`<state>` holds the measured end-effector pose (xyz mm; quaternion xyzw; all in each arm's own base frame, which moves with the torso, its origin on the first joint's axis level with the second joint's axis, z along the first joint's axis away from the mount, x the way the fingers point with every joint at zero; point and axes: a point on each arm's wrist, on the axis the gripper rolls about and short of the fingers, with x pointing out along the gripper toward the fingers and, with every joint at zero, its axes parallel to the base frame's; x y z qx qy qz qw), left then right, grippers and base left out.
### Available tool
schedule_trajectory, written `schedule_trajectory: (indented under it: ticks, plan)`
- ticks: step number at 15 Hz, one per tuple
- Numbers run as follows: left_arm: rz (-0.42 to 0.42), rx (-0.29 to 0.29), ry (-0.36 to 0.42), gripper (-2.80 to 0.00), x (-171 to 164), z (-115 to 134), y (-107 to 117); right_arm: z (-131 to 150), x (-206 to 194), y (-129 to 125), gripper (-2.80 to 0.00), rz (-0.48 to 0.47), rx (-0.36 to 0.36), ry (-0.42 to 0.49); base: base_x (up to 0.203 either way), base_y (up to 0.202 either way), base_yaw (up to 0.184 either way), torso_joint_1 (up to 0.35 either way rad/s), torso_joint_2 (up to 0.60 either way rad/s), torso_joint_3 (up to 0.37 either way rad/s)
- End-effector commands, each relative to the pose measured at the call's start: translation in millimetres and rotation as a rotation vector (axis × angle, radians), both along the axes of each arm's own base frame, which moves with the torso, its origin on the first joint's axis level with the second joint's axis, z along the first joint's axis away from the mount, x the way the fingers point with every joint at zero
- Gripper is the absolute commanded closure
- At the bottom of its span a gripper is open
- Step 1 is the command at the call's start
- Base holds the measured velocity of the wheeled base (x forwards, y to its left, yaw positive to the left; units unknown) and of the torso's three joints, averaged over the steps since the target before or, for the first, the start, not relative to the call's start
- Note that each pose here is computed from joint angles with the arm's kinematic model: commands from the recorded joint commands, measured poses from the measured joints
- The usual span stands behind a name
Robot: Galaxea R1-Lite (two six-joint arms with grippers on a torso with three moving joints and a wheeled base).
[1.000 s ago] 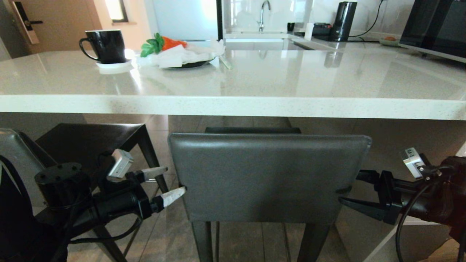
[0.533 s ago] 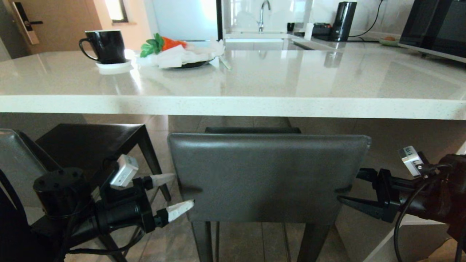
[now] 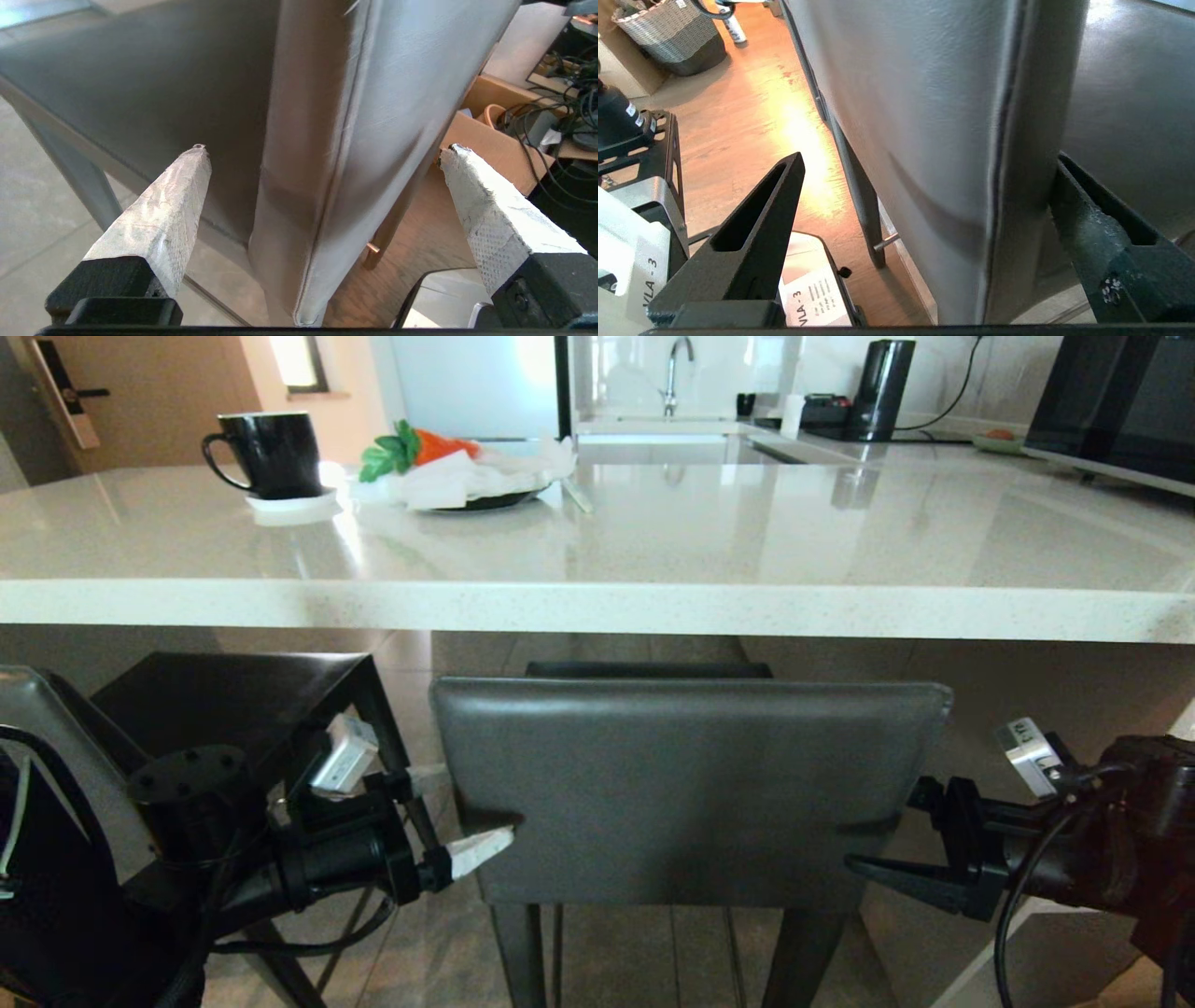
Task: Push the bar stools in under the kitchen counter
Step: Pull the gray chair out from under the dining table
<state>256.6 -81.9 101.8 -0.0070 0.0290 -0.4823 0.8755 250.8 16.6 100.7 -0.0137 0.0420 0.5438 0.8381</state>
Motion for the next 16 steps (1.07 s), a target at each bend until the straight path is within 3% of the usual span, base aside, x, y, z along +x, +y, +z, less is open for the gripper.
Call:
schedule_trajectory:
  ticks: [1,8,16]
  plan:
    - [-0.009,0.005,0.02,-2.8,2,-7,-2,0,0,6,-2.8,0.029,0.002,-0.002,0.0,0.0,0.0,0.0,0.0,0.0]
    - [-0.102,0.01,0.045,-2.8,-4,-13,-22,-5,-4,7,-2.8,0.037,0.005,0.028,0.0,0.0,0.0,0.0,0.0,0.0]
    - [-0.126,0.015,0.055,-2.8,-8,-16,-30,-4,-3,13,-2.8,0.061,0.006,0.026,0.0,0.0,0.0,0.0,0.0,0.0]
